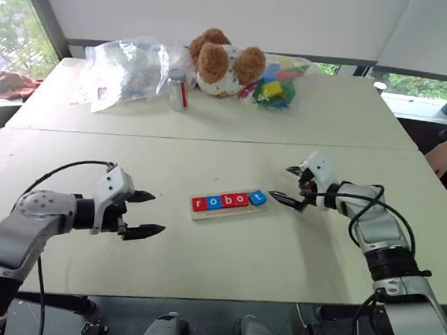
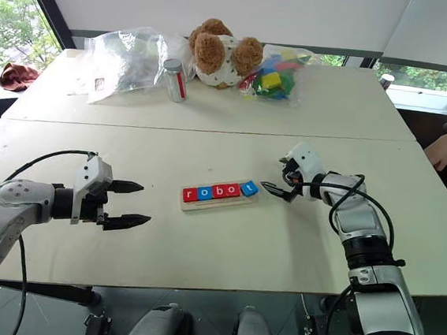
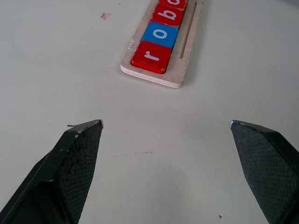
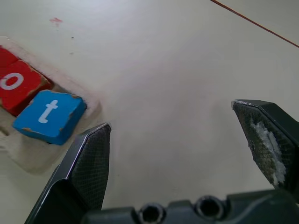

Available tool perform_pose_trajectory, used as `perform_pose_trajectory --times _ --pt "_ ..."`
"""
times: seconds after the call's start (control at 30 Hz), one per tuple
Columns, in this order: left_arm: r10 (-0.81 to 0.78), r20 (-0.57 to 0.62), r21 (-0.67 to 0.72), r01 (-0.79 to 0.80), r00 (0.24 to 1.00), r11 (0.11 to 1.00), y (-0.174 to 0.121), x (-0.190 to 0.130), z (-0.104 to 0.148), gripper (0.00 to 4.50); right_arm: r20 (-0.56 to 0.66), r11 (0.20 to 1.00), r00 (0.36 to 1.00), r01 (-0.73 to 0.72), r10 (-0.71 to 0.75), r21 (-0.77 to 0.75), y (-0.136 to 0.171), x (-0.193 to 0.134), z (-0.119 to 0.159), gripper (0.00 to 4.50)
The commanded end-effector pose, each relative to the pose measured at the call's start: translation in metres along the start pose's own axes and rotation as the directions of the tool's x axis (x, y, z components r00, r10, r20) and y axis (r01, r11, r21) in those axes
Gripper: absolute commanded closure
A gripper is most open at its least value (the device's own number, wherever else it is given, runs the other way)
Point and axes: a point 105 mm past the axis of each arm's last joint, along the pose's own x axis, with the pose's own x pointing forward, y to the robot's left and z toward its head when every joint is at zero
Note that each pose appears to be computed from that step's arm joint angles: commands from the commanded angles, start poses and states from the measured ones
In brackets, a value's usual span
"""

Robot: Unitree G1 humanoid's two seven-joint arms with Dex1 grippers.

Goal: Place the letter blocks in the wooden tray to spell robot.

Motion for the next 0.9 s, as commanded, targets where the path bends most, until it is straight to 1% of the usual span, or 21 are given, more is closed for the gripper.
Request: perform_pose_trajectory --times 0.03,0.23,0.6,0.7,0.8,0.9 --pt "0.008 0.023 0.037 -0.009 1.0 0.999 0.001 -0.003 0.011 0.0 0.056 1.0 0.998 -0.02 0.021 -0.023 0.004 -0.001 0.016 0.02" --pt "0.004 0.026 0.044 -0.005 1.0 0.999 0.001 0.001 0.011 0.0 0.054 1.0 0.998 -0.022 0.023 -0.018 0.008 -0.001 0.015 0.02" --pt "-0.003 0.024 0.052 0.002 1.0 0.999 0.001 0.006 0.009 0.0 0.069 1.0 0.997 -0.027 0.027 -0.006 0.014 0.002 0.023 0.02" --pt "-0.004 0.025 0.053 0.003 1.0 0.999 0.001 0.007 0.008 0.0 0.067 1.0 0.998 -0.022 0.023 -0.013 0.015 0.001 0.024 0.02" --pt "-0.007 0.027 0.053 0.005 1.0 0.999 0.001 0.009 0.008 0.0 0.042 0.999 0.999 0.011 -0.009 -0.041 0.01 -0.003 0.021 0.02" --pt "-0.009 0.026 0.054 0.008 1.0 0.998 0.001 0.01 0.007 0.0 0.031 0.997 0.999 0.022 -0.02 -0.079 0.006 -0.013 0.02 0.02"
